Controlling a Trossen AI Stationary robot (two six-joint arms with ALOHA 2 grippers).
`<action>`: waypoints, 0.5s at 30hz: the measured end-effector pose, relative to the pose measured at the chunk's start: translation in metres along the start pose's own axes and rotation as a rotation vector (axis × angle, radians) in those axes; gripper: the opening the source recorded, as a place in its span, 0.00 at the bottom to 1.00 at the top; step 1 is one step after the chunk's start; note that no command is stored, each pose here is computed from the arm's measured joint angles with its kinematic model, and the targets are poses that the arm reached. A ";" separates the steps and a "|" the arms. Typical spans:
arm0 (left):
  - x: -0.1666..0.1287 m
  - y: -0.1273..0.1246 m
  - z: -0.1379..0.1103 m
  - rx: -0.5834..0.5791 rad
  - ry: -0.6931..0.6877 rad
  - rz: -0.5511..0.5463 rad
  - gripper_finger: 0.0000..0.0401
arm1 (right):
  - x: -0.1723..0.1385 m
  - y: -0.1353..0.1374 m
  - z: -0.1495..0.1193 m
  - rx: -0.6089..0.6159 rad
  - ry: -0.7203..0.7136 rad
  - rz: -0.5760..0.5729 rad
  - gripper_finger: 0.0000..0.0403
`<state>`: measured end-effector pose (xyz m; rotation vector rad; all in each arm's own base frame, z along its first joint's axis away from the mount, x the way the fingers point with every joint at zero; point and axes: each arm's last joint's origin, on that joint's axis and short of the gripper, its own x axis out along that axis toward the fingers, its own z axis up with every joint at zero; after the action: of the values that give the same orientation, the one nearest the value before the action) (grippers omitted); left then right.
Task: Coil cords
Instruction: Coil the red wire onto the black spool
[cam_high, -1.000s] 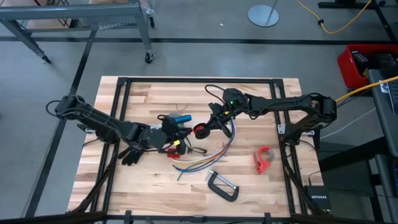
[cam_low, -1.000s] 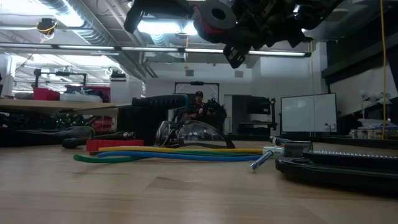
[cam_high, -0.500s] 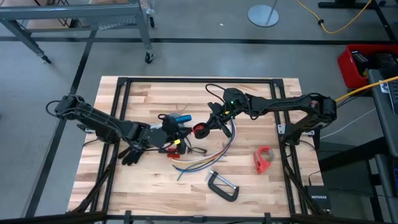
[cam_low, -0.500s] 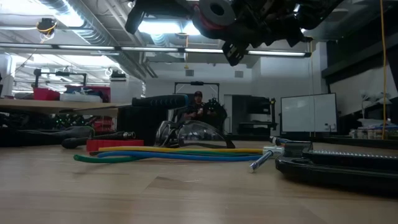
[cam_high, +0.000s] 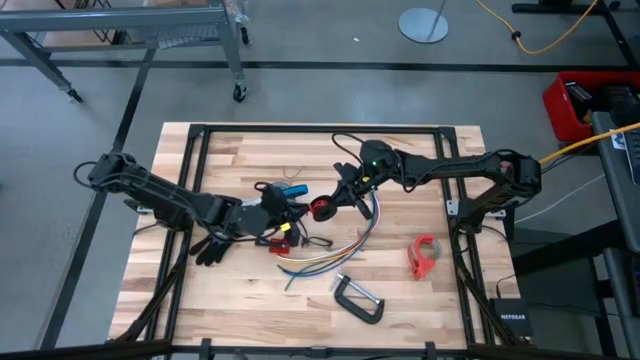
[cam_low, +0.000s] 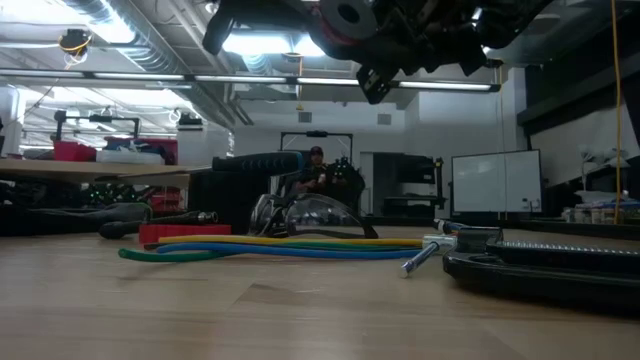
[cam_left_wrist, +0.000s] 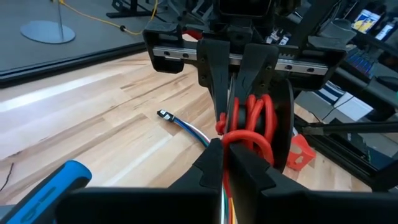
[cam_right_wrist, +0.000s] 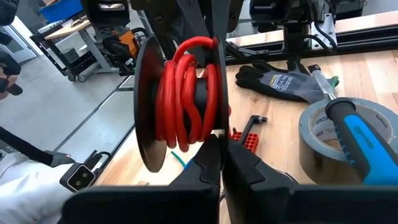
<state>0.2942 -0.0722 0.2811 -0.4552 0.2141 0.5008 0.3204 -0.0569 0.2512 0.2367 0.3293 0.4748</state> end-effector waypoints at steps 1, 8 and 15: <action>0.001 0.000 0.000 0.002 -0.002 0.001 0.03 | 0.000 0.000 0.000 0.000 0.000 0.000 0.01; 0.014 0.001 -0.006 0.023 0.003 0.013 0.12 | 0.000 0.000 0.000 0.001 0.000 -0.001 0.01; 0.016 0.002 -0.003 0.032 -0.012 0.004 0.08 | 0.000 0.000 0.000 -0.003 0.000 -0.001 0.01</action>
<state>0.3072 -0.0655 0.2726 -0.4205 0.2109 0.5034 0.3202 -0.0572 0.2512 0.2338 0.3284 0.4743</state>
